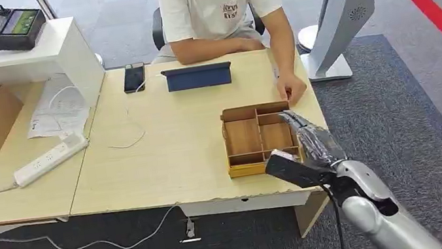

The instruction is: Pass the card to the sensor for recognition and then transmit it.

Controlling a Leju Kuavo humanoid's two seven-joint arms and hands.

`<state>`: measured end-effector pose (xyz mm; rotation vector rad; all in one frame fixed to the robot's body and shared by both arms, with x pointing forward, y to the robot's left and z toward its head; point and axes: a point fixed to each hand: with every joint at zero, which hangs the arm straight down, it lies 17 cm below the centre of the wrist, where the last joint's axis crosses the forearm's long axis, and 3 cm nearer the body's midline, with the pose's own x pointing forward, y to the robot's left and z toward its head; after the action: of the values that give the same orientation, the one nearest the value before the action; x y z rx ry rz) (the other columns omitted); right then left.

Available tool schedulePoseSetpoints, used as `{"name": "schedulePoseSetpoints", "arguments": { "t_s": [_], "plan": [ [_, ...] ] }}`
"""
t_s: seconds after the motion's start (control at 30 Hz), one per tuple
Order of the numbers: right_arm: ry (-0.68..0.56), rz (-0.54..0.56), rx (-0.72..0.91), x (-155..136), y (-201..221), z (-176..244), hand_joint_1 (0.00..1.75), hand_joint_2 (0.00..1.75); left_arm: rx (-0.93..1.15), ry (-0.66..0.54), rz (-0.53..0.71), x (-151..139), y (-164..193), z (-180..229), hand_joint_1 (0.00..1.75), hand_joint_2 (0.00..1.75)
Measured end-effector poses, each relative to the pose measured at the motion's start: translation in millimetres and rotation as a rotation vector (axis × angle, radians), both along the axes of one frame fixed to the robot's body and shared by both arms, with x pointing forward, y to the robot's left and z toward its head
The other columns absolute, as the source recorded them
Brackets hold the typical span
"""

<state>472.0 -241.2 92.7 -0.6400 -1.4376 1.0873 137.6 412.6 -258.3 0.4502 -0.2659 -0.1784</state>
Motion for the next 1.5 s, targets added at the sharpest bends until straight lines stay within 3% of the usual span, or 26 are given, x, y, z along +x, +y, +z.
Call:
{"name": "schedulePoseSetpoints", "arguments": {
  "t_s": [0.13, 0.47, 0.67, 1.5],
  "plan": [
    [-0.043, 0.007, -0.079, 5, -2, -7, 0.00, 1.75, -0.001, -0.001, 0.001, 0, -1, 0, 0.00, 0.00],
    [0.013, 0.019, -0.110, 13, -1, -40, 0.00, 1.75, 0.005, 0.002, 0.014, 0, 1, 0, 0.00, 0.00],
    [-0.055, 0.022, -0.216, 20, -4, -40, 0.00, 1.75, 0.007, 0.001, 0.025, 0, 1, 0, 0.00, 0.00],
    [-0.009, 0.047, -0.251, 20, -6, -76, 0.00, 1.75, 0.014, -0.012, 0.023, 2, -1, 1, 0.00, 0.00]
  ]
}}
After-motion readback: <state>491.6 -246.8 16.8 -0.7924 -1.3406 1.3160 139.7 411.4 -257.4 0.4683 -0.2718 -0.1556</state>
